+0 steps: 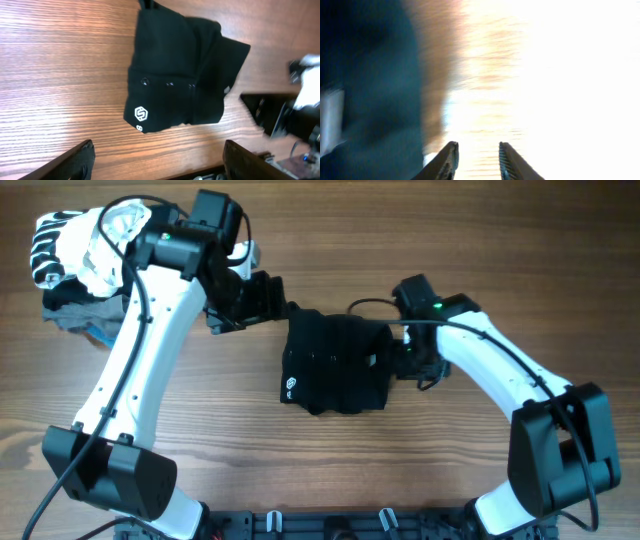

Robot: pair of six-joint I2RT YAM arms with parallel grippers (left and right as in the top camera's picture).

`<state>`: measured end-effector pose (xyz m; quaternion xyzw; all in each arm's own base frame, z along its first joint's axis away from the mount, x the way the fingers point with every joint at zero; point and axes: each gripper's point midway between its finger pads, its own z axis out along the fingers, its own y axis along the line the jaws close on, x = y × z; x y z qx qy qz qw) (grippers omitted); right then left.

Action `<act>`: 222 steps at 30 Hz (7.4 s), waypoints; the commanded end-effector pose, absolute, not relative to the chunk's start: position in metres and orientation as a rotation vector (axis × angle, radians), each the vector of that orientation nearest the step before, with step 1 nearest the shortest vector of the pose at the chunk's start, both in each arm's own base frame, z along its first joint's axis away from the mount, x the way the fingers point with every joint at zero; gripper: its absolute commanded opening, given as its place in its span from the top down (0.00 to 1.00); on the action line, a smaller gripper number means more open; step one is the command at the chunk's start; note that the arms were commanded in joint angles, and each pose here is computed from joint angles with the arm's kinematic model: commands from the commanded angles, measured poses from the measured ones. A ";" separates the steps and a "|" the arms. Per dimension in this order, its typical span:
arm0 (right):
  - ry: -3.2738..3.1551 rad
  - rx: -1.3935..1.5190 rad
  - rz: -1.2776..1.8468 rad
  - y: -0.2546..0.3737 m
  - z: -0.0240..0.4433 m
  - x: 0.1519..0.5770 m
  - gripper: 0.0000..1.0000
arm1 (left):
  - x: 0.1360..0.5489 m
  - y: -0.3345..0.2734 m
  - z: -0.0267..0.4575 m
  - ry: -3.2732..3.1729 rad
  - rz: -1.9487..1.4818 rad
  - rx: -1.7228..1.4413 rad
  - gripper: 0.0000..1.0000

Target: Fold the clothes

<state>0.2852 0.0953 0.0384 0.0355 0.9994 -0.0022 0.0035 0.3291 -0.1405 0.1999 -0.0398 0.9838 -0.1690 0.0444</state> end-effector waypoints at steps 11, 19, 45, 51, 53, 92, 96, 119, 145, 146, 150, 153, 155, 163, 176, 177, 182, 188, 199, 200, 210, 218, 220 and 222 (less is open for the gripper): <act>2.708 -0.452 0.995 0.175 0.120 0.308 0.43 | 0.287 -0.174 0.136 3.190 -0.506 0.153 0.25; 2.848 -0.325 0.912 0.184 0.056 0.328 0.58 | 0.231 -0.184 0.019 3.307 -0.573 -0.117 0.96; 2.919 -0.405 0.623 0.189 0.024 0.319 0.39 | 0.266 -0.178 0.100 2.968 -1.270 -0.039 0.00; 2.913 -0.410 0.625 0.190 0.025 0.320 0.39 | 0.257 -0.183 0.064 3.100 -0.936 -0.430 0.00; 2.912 -0.410 0.626 0.190 0.025 0.320 0.38 | 0.256 -0.193 0.057 3.085 -0.952 -0.484 0.00; 2.548 -0.028 0.509 0.108 0.205 0.341 0.36 | 0.428 0.025 0.312 1.999 -0.567 -0.373 0.96; 2.595 -0.008 0.560 0.112 0.200 0.330 0.37 | 0.457 0.153 0.242 1.986 -0.424 -0.664 0.96; 2.225 -0.163 0.635 0.119 0.309 0.286 0.36 | 0.272 0.006 0.372 2.108 -0.368 -0.113 0.00; 1.754 -0.073 0.534 0.083 0.351 0.235 0.00 | 0.176 -0.021 0.371 2.122 -0.263 -0.077 0.00; 1.709 -0.070 0.531 0.081 0.336 0.235 0.00 | 0.176 -0.021 0.371 2.122 -0.263 -0.077 0.00; 1.668 0.033 0.628 0.079 0.243 0.227 0.00 | 0.176 -0.021 0.371 2.122 -0.263 -0.077 0.00; 1.623 0.171 0.688 0.070 0.206 0.226 0.00 | 0.176 -0.021 0.371 2.122 -0.263 -0.077 0.00; 1.654 0.338 0.719 0.060 0.170 0.236 0.00 | 0.176 -0.021 0.371 2.122 -0.263 -0.077 0.00; 1.549 0.645 1.018 0.060 0.174 0.240 0.00 | 0.176 -0.021 0.371 2.122 -0.263 -0.077 0.00; 1.180 1.503 1.736 0.059 0.173 0.240 0.00 | 0.171 -0.012 0.367 2.130 -0.190 -0.083 0.00; 1.180 1.504 1.736 0.059 0.173 0.240 0.00 | 0.174 -0.010 0.376 2.059 -0.160 -0.070 0.00; 1.180 1.504 1.736 0.059 0.173 0.240 0.00 | 0.199 -0.008 0.347 1.805 -0.124 -0.005 0.00; 1.180 1.503 1.736 0.059 0.173 0.240 0.00 | 0.208 -0.027 0.233 1.744 -0.223 0.098 0.00; 1.180 1.504 1.736 0.059 0.173 0.240 0.00 | 0.233 -0.038 0.161 1.675 -0.295 0.192 0.00; 1.180 1.504 1.736 0.059 0.173 0.240 0.00 | 0.233 -0.038 0.161 1.675 -0.295 0.192 0.00; 1.180 1.504 1.736 0.059 0.173 0.240 0.00 | 0.233 -0.038 0.161 1.675 -0.295 0.192 0.00; 1.180 1.503 1.736 0.059 0.173 0.240 0.00 | 0.233 -0.038 0.161 1.675 -0.294 0.191 0.00; 1.180 1.504 1.736 0.059 0.173 0.240 0.00 | 0.233 -0.038 0.161 1.675 -0.294 0.191 0.00; 1.180 1.504 1.736 0.059 0.173 0.240 0.00 | 0.233 -0.038 0.161 1.675 -0.295 0.192 0.00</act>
